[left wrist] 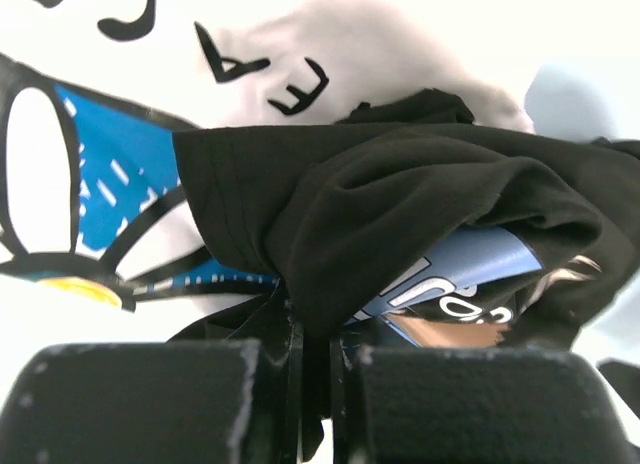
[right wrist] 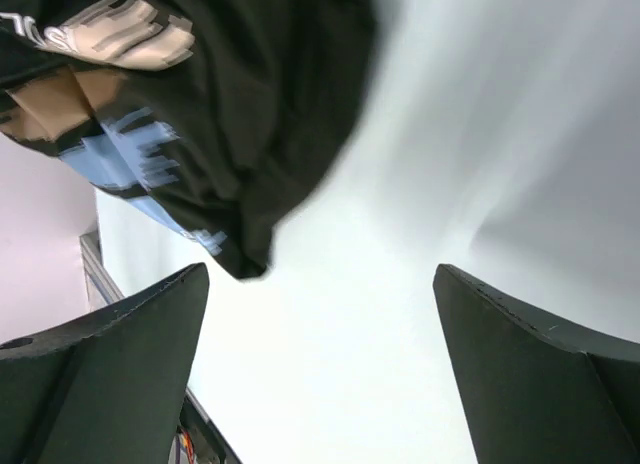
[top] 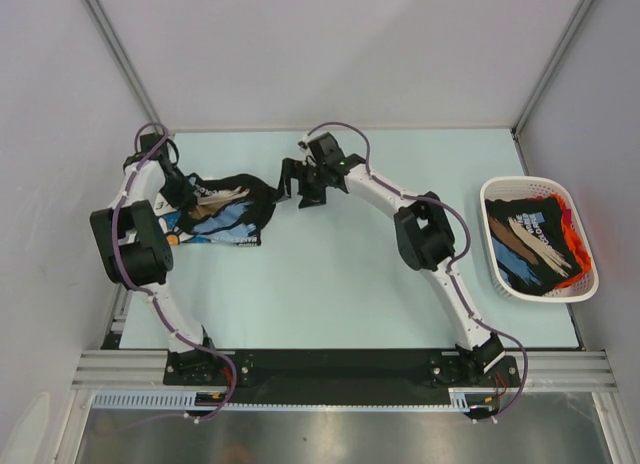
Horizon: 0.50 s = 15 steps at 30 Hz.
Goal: Fold and stack the t-shirts
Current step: Neatly place the folded tshirt to the corner
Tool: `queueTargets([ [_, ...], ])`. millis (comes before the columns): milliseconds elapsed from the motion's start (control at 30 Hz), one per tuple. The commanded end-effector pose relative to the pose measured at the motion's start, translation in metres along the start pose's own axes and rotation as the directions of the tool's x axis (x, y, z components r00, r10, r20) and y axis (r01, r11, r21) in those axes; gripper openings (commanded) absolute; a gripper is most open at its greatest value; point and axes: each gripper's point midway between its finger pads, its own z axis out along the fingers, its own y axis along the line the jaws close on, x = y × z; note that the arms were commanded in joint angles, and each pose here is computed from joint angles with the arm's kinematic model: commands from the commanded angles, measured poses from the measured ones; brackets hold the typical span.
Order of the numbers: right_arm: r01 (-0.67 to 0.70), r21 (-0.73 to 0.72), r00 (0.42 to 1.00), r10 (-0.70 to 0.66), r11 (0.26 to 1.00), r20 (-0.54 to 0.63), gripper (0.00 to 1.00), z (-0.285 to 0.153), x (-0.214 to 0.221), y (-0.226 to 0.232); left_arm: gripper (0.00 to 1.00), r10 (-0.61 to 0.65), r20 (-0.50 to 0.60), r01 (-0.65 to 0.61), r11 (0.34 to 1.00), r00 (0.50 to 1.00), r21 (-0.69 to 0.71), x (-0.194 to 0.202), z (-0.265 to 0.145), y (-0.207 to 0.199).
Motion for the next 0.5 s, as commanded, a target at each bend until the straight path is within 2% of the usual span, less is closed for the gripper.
queueTargets([
  [0, 0.063, 0.023, 0.987, -0.066, 0.998, 0.149, 1.0, -0.067, -0.04, 0.018, 0.0, 0.023, 0.109, -0.028, 0.999, 0.994, 0.041, -0.038, -0.001, -0.013],
  [133, 0.057, 0.061, 0.987, -0.065, 0.997, 0.145, 1.0, -0.09, -0.035, 0.002, 0.0, 0.013, 0.113, -0.023, 0.996, 0.994, 0.088, -0.047, -0.004, -0.023],
  [267, 0.028, 0.102, 0.993, -0.039, 0.994, 0.107, 1.0, -0.091, -0.016, -0.021, 0.0, 0.0, 0.175, -0.029, 0.986, 0.985, 0.165, -0.062, -0.036, -0.04],
  [467, 0.001, 0.111, 0.998, -0.009, 0.994, 0.067, 1.0, -0.081, 0.007, -0.033, 0.0, -0.021, 0.261, -0.019, 0.989, 0.965, 0.148, -0.082, -0.082, -0.031],
])
